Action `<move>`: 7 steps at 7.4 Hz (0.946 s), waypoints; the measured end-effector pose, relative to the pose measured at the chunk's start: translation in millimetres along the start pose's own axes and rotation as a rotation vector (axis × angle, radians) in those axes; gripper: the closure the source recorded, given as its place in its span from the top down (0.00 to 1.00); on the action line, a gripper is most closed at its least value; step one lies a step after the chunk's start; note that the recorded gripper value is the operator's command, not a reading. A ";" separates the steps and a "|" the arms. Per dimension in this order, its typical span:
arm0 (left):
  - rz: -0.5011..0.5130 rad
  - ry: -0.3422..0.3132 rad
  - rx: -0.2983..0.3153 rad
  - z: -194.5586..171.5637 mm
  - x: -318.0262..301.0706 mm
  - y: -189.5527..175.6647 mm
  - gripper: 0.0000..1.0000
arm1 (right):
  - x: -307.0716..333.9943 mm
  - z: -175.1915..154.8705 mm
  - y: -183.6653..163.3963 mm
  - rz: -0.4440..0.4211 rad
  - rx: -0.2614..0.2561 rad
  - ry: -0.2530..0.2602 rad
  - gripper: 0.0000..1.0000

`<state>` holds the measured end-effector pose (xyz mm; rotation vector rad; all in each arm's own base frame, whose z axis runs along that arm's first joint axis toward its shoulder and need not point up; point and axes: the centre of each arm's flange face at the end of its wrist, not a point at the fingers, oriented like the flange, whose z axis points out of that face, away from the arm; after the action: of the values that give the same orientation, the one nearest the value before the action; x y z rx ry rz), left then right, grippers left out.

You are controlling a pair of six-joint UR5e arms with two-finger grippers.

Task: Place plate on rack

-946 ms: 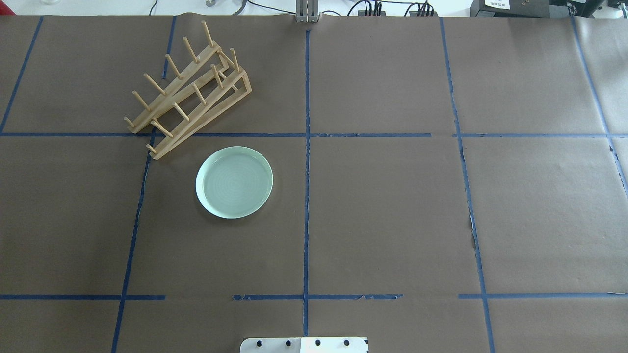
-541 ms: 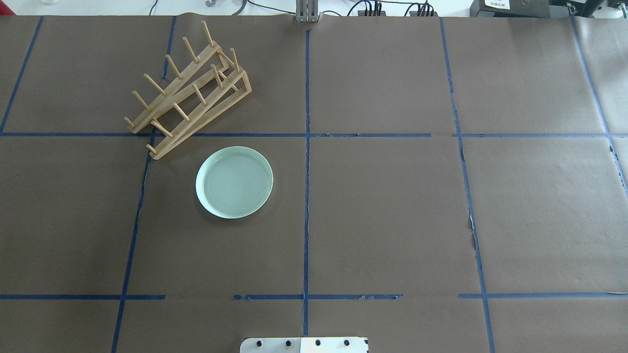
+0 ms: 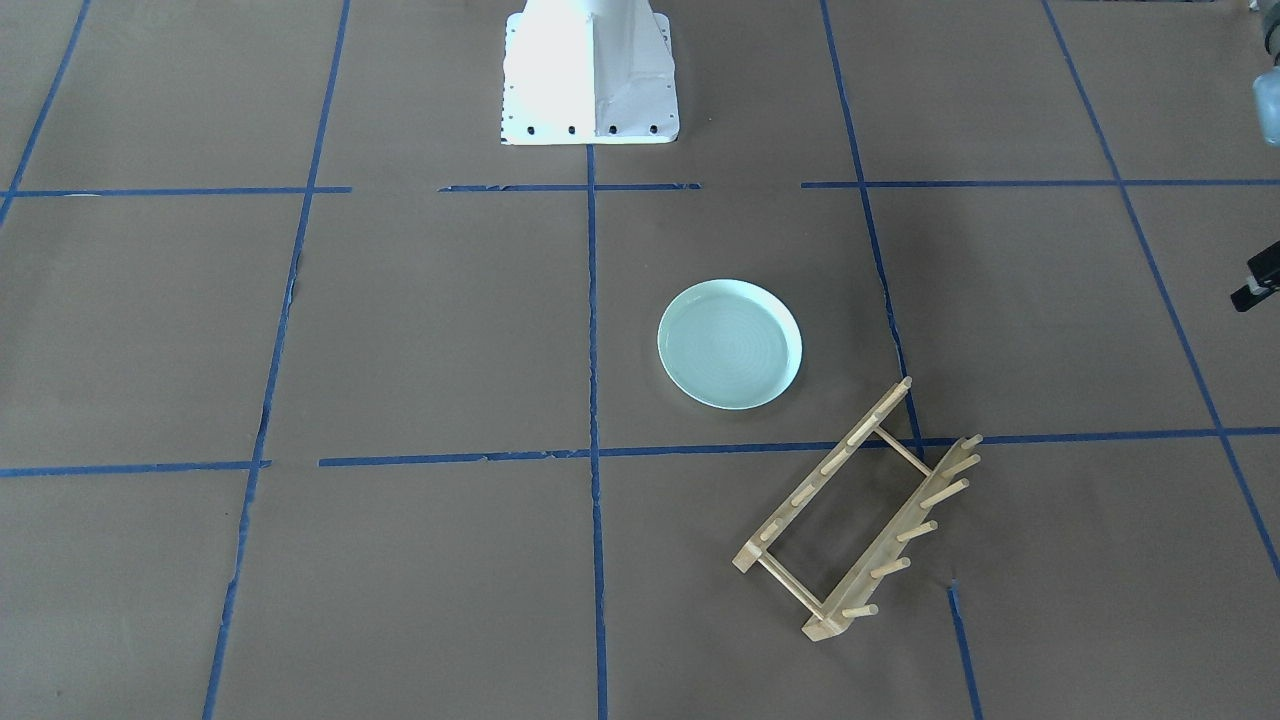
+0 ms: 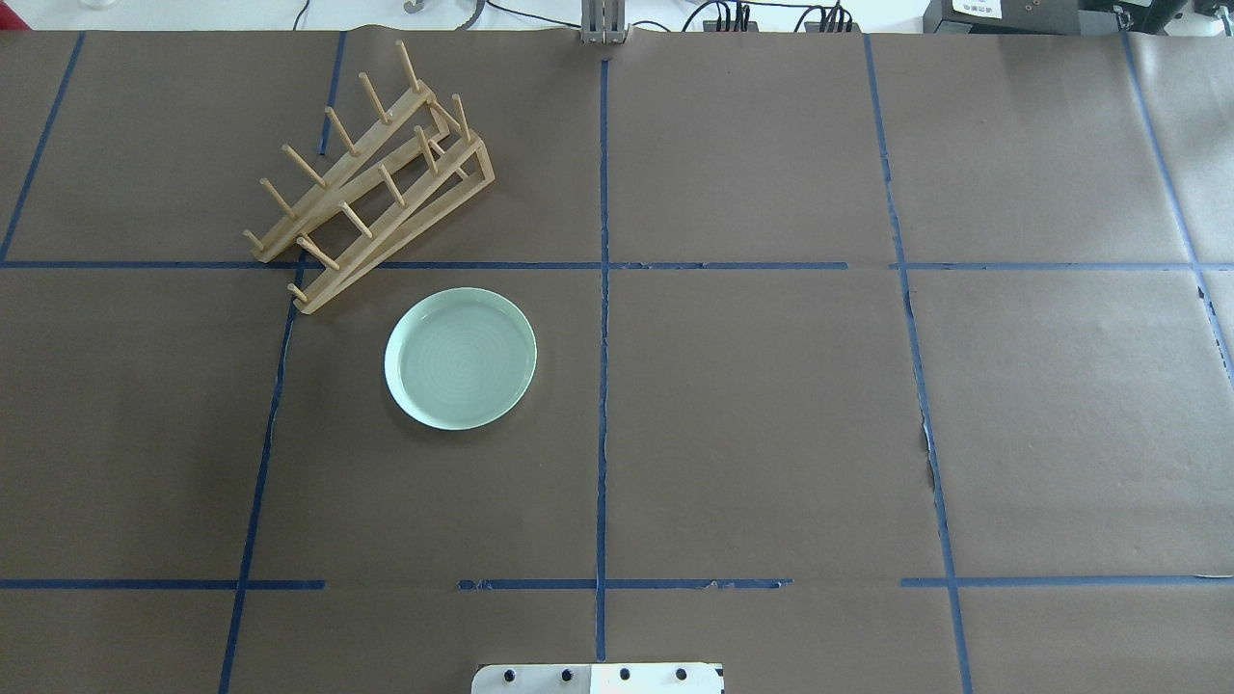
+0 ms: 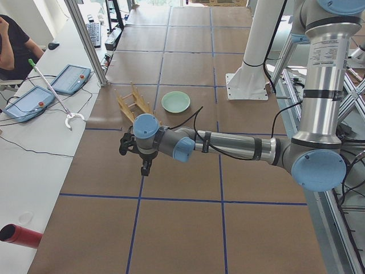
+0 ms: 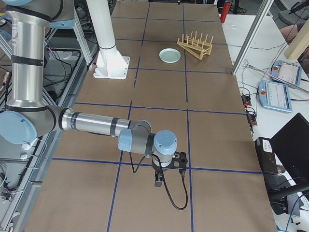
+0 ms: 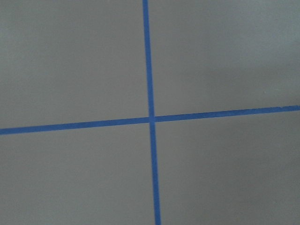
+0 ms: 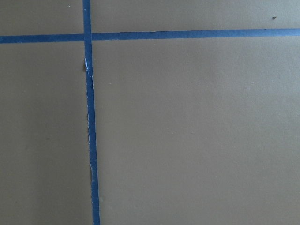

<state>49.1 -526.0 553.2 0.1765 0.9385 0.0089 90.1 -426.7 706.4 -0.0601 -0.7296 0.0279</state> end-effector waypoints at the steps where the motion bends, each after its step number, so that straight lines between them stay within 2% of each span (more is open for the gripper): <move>1: -0.060 0.053 0.010 15.0 58.0 -5.8 1.00 | 0.0 0.0 0.0 0.000 0.000 0.000 1.00; 2: -0.120 0.105 0.004 25.2 120.6 -16.2 1.00 | 0.0 0.0 0.0 0.000 0.000 0.000 1.00; 4: -0.229 0.169 -0.058 45.7 239.8 -34.5 0.99 | 0.0 0.0 0.0 0.000 0.000 0.000 1.00; 5: -0.269 0.162 -0.079 52.4 299.9 -44.8 0.99 | 0.0 0.0 0.0 0.000 0.000 0.000 1.00; 7: -0.306 0.078 -0.051 84.1 413.1 -43.0 0.99 | 0.0 0.0 0.0 0.000 0.000 0.000 1.00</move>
<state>358.2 -545.9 264.1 -0.0158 1.0347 -0.2441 90.1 -426.7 706.4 -0.0601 -0.7296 0.0279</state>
